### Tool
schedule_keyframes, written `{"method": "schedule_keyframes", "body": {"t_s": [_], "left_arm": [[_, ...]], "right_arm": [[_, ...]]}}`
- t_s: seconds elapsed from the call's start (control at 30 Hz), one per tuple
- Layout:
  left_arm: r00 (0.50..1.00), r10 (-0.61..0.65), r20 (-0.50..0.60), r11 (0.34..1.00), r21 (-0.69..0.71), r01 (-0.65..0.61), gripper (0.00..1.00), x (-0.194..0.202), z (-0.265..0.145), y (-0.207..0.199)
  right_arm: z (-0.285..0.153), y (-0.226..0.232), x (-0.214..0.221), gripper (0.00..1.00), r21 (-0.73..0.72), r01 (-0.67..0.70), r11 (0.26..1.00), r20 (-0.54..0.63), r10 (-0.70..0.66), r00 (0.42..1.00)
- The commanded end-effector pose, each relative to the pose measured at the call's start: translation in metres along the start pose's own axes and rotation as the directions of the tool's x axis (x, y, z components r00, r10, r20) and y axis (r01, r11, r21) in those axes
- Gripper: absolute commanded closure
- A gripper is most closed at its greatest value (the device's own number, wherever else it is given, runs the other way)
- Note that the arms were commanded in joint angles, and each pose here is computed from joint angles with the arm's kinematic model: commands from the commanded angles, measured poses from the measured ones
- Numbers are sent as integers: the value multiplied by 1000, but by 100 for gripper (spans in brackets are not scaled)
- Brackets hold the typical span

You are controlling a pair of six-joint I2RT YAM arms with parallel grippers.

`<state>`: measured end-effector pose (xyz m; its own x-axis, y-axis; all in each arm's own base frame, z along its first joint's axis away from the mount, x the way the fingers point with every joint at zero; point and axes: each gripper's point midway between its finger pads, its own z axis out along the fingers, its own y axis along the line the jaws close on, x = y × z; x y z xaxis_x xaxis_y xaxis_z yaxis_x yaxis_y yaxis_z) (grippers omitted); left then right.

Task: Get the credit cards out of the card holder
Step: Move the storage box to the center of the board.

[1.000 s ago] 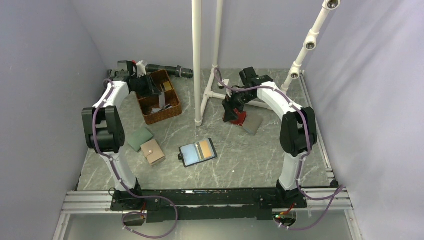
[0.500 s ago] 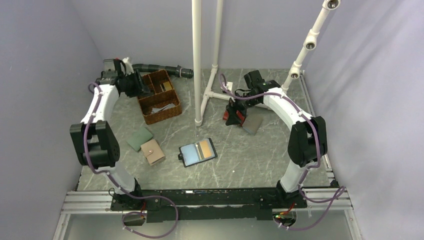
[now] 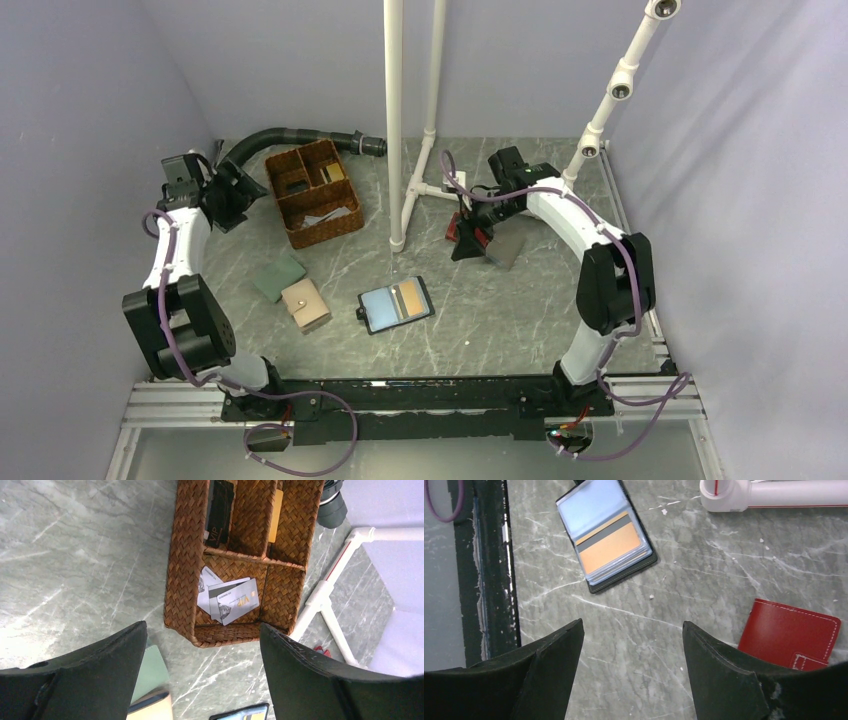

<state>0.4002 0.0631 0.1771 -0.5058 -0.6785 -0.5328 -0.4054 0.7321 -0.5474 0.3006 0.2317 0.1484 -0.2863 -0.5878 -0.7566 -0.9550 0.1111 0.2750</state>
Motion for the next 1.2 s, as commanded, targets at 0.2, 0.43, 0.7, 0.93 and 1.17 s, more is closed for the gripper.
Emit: {"method": "schedule_keyframes", "body": {"t_s": [0.2,0.43,0.7,0.93,1.17], "left_arm": [[983,-175,-50,984,23,176,20,-5,28,-12],[992,-105,-70,994,-41,103,25,-15,70,-20],[996,-11,-92,962,-274,-15,43,-21,108,-4],[992,50,-119,962,-261,-79,50,-24,126,-1],[990,79,-120,966,-237,-105,61,-26,146,-2]], "right_arm": [[-11,15,-20,25,40,22,999,60,-24,998],[-6,9,-16,25,35,-4,999,47,2,999],[3,-3,-10,25,13,-42,999,26,41,999],[7,-15,-10,26,-4,-58,998,11,58,998],[8,-25,-15,26,-24,-71,997,8,71,997]]}}
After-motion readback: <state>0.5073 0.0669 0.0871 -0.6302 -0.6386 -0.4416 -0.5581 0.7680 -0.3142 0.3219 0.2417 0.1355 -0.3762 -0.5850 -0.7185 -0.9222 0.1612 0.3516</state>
